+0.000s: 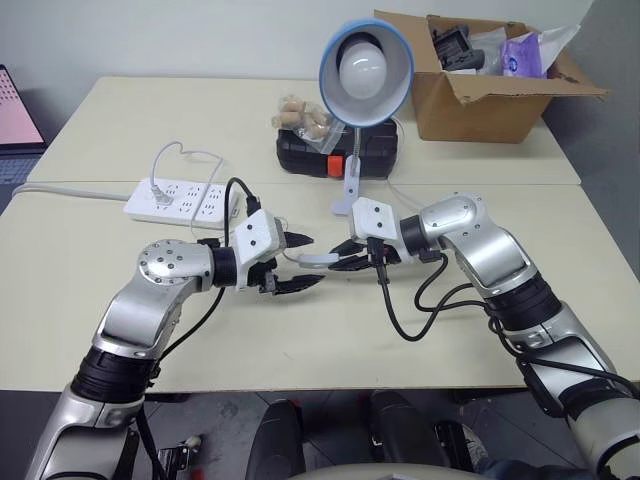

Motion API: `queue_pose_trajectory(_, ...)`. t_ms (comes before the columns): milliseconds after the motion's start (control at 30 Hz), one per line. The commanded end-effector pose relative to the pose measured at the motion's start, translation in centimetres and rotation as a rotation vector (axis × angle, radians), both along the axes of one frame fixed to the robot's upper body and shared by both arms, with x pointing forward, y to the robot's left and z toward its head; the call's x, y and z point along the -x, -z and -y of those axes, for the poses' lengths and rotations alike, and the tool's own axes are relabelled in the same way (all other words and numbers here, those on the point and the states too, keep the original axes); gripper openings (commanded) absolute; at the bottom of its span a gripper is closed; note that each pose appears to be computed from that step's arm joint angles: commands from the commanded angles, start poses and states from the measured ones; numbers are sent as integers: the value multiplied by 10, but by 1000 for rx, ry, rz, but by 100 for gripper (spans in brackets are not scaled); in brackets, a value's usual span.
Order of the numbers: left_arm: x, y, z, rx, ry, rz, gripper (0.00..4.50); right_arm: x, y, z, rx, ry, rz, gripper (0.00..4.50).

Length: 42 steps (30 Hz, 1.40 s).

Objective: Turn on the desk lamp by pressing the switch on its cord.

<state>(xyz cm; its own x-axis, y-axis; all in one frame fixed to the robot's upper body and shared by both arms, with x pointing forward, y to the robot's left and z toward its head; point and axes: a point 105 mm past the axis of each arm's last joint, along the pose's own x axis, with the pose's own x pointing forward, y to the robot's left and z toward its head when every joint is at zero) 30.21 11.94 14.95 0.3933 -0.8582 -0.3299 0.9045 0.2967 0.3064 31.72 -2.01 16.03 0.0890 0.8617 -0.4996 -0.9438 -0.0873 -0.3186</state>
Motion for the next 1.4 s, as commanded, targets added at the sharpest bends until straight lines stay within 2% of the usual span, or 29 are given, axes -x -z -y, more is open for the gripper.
queue_pose_trajectory(33,-3,-8,5,-6,21,56,264,4,-13,-3,-26,-33,40,37)
queue_pose_trajectory(333,-9,-9,5,-25,24,91,87,5,-14,-3,-25,-39,40,37)
queue_pose_trajectory(500,-11,-10,4,-29,24,109,70,5,-14,-2,-21,-44,42,37)
queue_pose_trajectory(800,-4,-16,10,13,83,147,68,9,-14,-4,-24,-68,45,37)
queue_pose_trajectory(867,-3,-13,8,7,87,138,135,9,-14,-4,-24,-74,47,37)
queue_pose_trajectory(900,-2,-12,8,3,91,130,144,9,-14,-4,-24,-75,48,37)
queue_pose_trajectory(1100,1,-6,1,-42,97,134,289,6,-11,-1,-9,-72,66,37)
queue_pose_trajectory(1333,9,-17,-37,-82,-9,166,427,-16,2,-1,8,-19,101,37)
queue_pose_trajectory(1400,13,-18,-47,-91,-39,160,450,-24,6,-3,6,-2,118,37)
